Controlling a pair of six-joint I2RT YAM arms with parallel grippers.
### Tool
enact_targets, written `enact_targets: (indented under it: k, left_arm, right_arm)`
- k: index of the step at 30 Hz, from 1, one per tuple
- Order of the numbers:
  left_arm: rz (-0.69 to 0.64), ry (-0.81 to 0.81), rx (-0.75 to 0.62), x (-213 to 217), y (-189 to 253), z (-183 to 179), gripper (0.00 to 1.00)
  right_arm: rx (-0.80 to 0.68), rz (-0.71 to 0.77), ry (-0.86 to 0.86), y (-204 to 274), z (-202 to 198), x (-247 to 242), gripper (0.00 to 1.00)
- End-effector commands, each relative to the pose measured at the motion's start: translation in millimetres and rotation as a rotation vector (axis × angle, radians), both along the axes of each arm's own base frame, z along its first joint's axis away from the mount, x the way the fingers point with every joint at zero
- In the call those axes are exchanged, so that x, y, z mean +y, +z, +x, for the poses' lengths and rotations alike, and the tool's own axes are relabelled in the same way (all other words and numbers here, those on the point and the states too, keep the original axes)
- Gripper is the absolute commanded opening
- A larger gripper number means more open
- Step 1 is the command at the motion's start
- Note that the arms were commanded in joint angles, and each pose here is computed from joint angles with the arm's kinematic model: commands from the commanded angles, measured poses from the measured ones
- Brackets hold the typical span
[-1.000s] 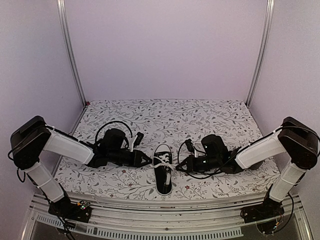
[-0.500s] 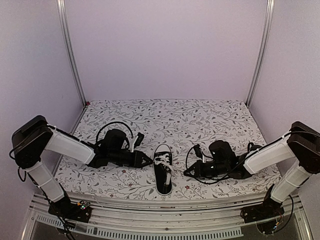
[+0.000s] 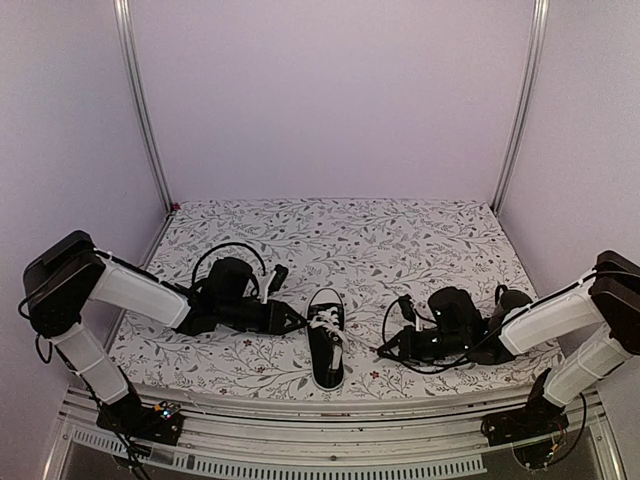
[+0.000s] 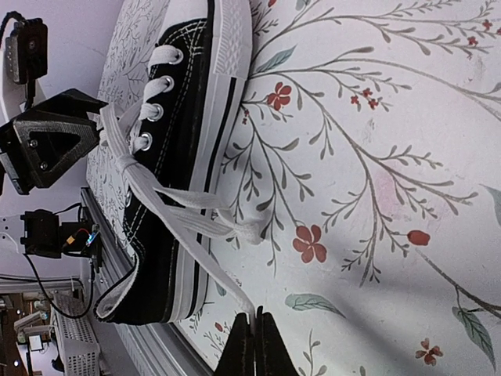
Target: Tie the shoes
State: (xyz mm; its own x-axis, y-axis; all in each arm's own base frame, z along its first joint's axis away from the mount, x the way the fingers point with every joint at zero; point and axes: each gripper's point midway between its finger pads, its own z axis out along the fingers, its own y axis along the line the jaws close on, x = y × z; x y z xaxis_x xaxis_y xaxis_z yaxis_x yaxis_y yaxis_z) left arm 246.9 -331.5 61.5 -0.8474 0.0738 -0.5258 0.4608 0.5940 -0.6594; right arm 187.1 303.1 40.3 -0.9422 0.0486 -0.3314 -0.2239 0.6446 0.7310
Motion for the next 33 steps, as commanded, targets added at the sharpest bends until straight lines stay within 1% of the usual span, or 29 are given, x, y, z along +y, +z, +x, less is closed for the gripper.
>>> enact_targets:
  k: [1, 2, 3, 4, 6, 7, 8, 9, 10, 13, 15, 17, 19, 21, 23, 25, 27, 29, 31, 33]
  left_arm:
    - [-0.015, 0.008, -0.046, -2.7, 12.4, 2.9, 0.33]
    - [-0.013, 0.015, -0.051, -1.5, 13.6, 4.1, 0.34]
    - [-0.010, 0.021, -0.057, 0.0, 15.0, 5.1, 0.34]
    - [-0.007, 0.023, -0.071, 1.1, 17.1, 6.1, 0.34]
    - [0.001, 0.017, -0.103, 1.8, 24.4, 7.8, 0.37]
    - [0.011, 0.015, -0.124, 2.8, 30.7, 9.3, 0.40]
    - [0.026, 0.018, -0.150, 4.5, 37.1, 12.3, 0.45]
    - [0.044, 0.025, -0.181, 7.2, 43.2, 15.9, 0.50]
    - [0.058, 0.035, -0.215, 10.6, 52.0, 20.7, 0.57]
    - [0.078, 0.088, -0.281, 29.6, 77.7, 37.7, 0.71]
    - [0.096, 0.153, -0.312, 52.1, 91.1, 54.2, 0.76]
    - [0.119, 0.243, -0.330, 84.2, 100.2, 73.3, 0.79]
    - [0.139, 0.371, -0.341, 132.9, 107.4, 96.0, 0.81]
    - [0.137, 0.493, -0.356, 181.3, 115.3, 108.1, 0.82]
    - [0.119, 0.643, -0.368, 236.0, 120.2, 113.4, 0.85]
    - [0.074, 0.785, -0.371, 285.6, 121.7, 107.9, 0.88]
    - [0.078, 0.931, -0.367, 330.4, 114.3, 95.3, 0.92]
    - [0.118, 1.063, -0.391, 367.8, 113.2, 83.7, 0.95]
    - [0.185, 1.168, -0.429, 394.2, 113.3, 75.8, 0.97]
    - [0.243, 1.209, -0.480, 407.0, 114.3, 75.8, 0.97]
  right_arm:
    - [0.003, -0.017, -0.019, -0.8, -3.5, -7.4, 0.02]
    - [0.002, -0.017, -0.021, -0.2, -3.2, -7.8, 0.03]
    - [-0.004, -0.015, -0.019, 1.7, -2.7, -7.3, 0.06]
    - [-0.011, -0.010, -0.016, 4.7, -1.9, -6.1, 0.21]
    - [-0.036, -0.003, 0.006, 14.4, -0.4, -0.8, 0.47]
    - [-0.069, -0.011, 0.021, 21.4, 1.0, 2.7, 0.58]
    - [-0.095, -0.025, 0.032, 27.8, 3.0, 5.4, 0.65]
    - [-0.114, -0.036, 0.039, 34.0, 5.0, 7.6, 0.68]
    - [-0.144, -0.044, 0.047, 42.2, 9.0, 9.9, 0.71]
    - [-0.214, -0.065, 0.025, 68.2, 25.1, 13.0, 0.78]
    - [-0.241, -0.096, 0.004, 79.9, 40.3, 8.3, 0.90]
    - [-0.246, -0.093, -0.055, 90.7, 63.7, -5.4, 0.93]
    - [-0.271, -0.092, -0.134, 100.2, 90.3, -29.1, 0.95]
    - [-0.310, -0.111, -0.205, 106.4, 113.8, -58.2, 0.97]
    - [-0.332, -0.129, -0.283, 109.9, 133.2, -91.5, 0.98]
    - [-0.363, -0.150, -0.361, 114.6, 148.3, -128.2, 0.98]
    - [-0.407, -0.180, -0.444, 120.5, 158.4, -165.9, 0.99]
    - [-0.467, -0.224, -0.535, 127.9, 164.4, -206.5, 0.99]
    - [-0.528, -0.274, -0.628, 135.5, 164.7, -242.3, 0.99]
    - [-0.625, -0.349, -0.750, 151.6, 161.1, -274.2, 0.99]
